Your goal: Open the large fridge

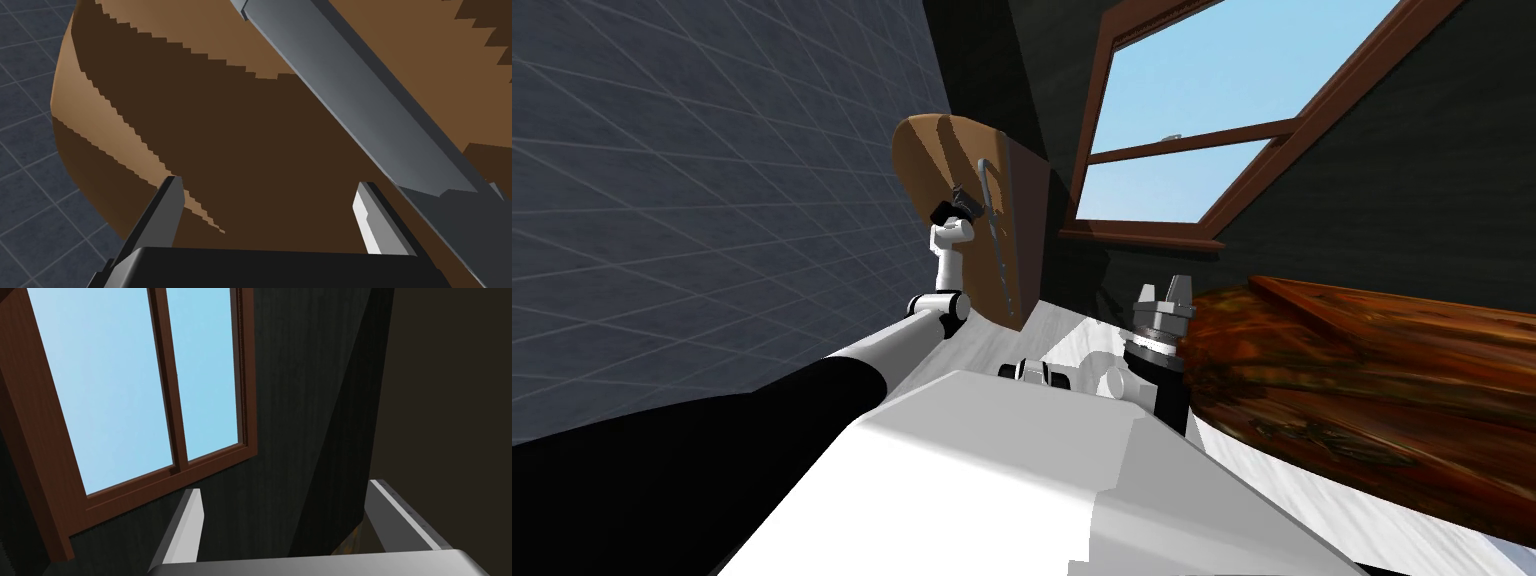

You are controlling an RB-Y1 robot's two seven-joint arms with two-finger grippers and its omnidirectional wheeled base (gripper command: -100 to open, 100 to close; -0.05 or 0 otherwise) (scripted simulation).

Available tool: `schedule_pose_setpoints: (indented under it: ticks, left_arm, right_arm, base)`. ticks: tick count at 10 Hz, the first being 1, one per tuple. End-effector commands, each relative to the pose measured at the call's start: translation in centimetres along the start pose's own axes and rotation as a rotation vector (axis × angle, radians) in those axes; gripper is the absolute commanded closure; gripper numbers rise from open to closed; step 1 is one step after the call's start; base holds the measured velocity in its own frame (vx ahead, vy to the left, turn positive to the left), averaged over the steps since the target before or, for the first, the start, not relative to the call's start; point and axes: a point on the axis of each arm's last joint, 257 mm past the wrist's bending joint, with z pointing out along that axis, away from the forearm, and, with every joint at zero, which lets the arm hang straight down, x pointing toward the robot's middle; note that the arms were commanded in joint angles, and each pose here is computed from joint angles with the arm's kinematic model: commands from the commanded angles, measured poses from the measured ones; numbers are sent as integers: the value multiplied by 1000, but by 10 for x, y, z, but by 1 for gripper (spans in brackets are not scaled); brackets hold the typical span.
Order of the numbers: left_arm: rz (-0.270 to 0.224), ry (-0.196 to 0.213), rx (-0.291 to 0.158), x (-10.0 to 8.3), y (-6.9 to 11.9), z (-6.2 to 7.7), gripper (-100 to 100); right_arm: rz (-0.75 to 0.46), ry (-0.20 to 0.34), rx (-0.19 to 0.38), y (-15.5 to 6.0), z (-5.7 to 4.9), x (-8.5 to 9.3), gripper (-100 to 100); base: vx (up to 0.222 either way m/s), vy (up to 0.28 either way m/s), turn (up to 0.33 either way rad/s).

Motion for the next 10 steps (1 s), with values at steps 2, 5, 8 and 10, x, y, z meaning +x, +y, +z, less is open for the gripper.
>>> schedule_pose_setpoints:
  ticks: [2,5,8,10]
  left_arm:
    - [-41,-44,-38,2,-1,13,-100]
    - [-80,-86,-79,4,1,23,-100]
    - [-109,-112,-113,7,4,29,-100]
    - [-125,-123,-130,11,6,32,-100]
  right_arm:
    - [0,0,0,0,0,0,0]
    - [0,0,0,0,0,0,0]
    - [0,0,0,0,0,0,0]
    - [0,0,0,0,0,0,0]
  base:
    - [-25,-120,84]
    - [-15,-96,74]
    - [-14,-105,81]
    - [-21,-54,42]
